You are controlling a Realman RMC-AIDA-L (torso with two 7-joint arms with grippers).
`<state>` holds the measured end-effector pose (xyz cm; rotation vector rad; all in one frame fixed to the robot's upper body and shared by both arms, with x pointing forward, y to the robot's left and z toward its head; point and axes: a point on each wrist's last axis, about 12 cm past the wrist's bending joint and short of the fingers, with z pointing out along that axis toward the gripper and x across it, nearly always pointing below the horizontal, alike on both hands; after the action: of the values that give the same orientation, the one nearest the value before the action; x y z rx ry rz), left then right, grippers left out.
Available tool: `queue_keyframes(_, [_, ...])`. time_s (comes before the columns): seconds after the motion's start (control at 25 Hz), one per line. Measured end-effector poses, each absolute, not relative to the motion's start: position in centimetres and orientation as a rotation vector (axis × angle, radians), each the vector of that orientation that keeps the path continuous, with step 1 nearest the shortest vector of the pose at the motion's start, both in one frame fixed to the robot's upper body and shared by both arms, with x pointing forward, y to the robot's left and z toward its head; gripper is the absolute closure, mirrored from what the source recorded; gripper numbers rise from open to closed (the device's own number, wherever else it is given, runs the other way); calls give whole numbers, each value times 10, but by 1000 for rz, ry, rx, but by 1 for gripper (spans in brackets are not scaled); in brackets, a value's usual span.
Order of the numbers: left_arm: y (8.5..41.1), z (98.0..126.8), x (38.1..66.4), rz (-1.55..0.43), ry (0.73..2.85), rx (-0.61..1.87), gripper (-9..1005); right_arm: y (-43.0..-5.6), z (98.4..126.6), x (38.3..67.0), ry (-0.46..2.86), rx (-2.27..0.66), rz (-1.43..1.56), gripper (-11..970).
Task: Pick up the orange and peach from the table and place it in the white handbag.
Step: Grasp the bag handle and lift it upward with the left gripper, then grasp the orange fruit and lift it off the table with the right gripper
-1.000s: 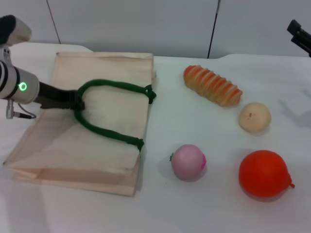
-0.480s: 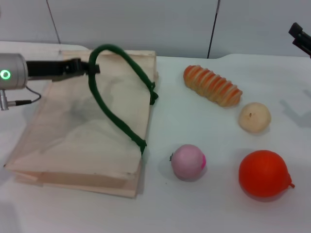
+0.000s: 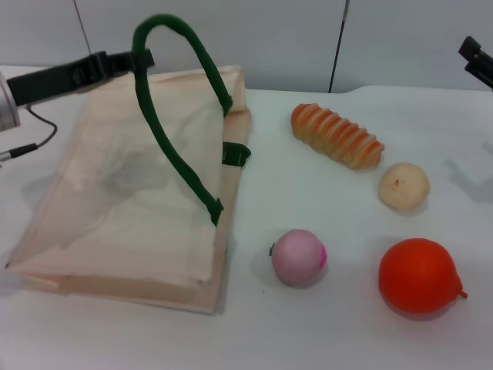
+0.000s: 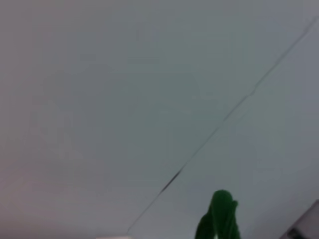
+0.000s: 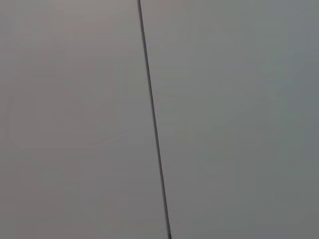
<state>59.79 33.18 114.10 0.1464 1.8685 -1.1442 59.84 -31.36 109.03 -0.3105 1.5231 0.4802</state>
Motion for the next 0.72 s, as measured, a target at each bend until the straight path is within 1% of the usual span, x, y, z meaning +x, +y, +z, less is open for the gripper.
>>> queue_keyframes(0.32, [334, 1153, 588, -1197, 1703, 244, 863, -317, 1094, 588, 1486, -381, 525, 142])
queue_keyframes(0.48, [338, 1159, 581, -1214, 1622, 269, 863, -316, 1101, 580, 1492, -539, 607, 144])
queue_keyframes(0.72, [346, 1165, 573, -1235, 1568, 306, 862, -310, 1107, 569, 1541, -772, 727, 146])
